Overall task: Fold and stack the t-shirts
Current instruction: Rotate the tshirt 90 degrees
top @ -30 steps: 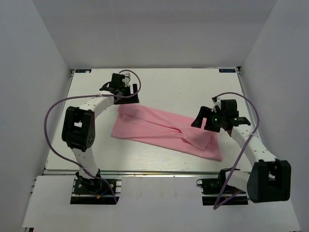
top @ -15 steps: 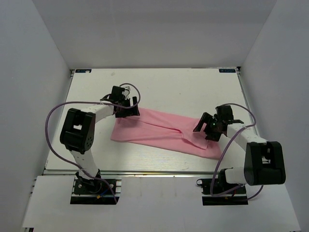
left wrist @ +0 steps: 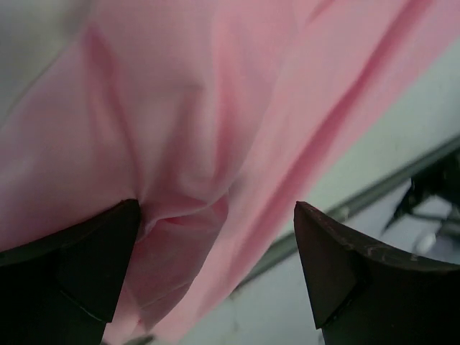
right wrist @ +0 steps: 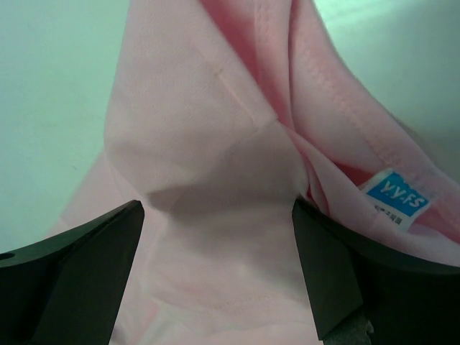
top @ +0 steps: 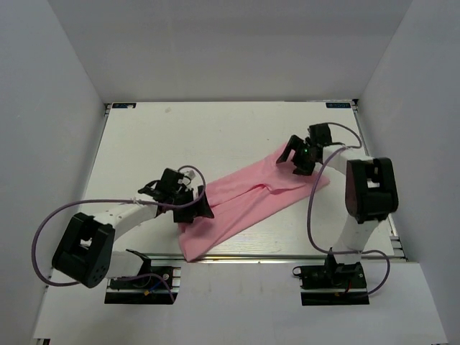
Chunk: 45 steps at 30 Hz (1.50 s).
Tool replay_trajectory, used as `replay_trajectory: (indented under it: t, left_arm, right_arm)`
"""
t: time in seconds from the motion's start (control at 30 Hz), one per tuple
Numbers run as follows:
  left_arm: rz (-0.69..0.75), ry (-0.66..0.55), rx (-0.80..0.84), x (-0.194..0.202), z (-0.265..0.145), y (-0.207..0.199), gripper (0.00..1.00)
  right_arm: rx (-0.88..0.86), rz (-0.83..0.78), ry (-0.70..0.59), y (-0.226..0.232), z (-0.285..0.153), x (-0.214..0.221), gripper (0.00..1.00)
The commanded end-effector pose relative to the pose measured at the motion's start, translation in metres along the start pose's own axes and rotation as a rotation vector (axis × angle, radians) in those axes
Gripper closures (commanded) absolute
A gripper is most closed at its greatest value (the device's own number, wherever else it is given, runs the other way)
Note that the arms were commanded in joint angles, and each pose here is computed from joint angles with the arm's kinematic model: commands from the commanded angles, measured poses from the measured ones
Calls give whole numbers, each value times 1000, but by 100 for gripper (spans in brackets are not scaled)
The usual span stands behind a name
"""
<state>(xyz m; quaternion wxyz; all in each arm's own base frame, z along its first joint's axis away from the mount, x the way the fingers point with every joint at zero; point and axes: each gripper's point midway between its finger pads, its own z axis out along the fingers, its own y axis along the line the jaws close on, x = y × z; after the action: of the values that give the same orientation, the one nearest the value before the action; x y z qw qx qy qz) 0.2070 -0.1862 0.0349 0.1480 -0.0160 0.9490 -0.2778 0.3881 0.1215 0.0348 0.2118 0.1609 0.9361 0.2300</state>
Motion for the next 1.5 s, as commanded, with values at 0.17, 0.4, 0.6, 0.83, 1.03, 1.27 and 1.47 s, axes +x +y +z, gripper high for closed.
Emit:
replay_trajectory:
  t: [0.17,0.4,0.6,0.83,1.03,1.27,1.47]
  left_arm:
    - [-16,437,102,124,-25,-28,1]
    - [187,527,196,126,-41,-92,1]
    - [379,475,175,103,-55,-111,1]
    - [369,-23,-211,-35,-48,-119,1]
    - [230,-225,-378,-90,-62,-96,1]
    - [105,-269,-452,-100,-76,-50,1]
    - [66,-294,-414,-96,-84,-35,1]
  right_arm:
    - [-122,-124,139,82,93,7,10]
    - [-210,-170,108,145,136,-13,10]
    - [-197,-242,-11,167,124,-53,10]
    - [-80,-454,-147,186,67,-64,10]
    - [84,-526,-180,181,46,-53,10]
    - [222,-483,-103,156,56,-2,10]
    - [297,-418,-79,135,62,21,10]
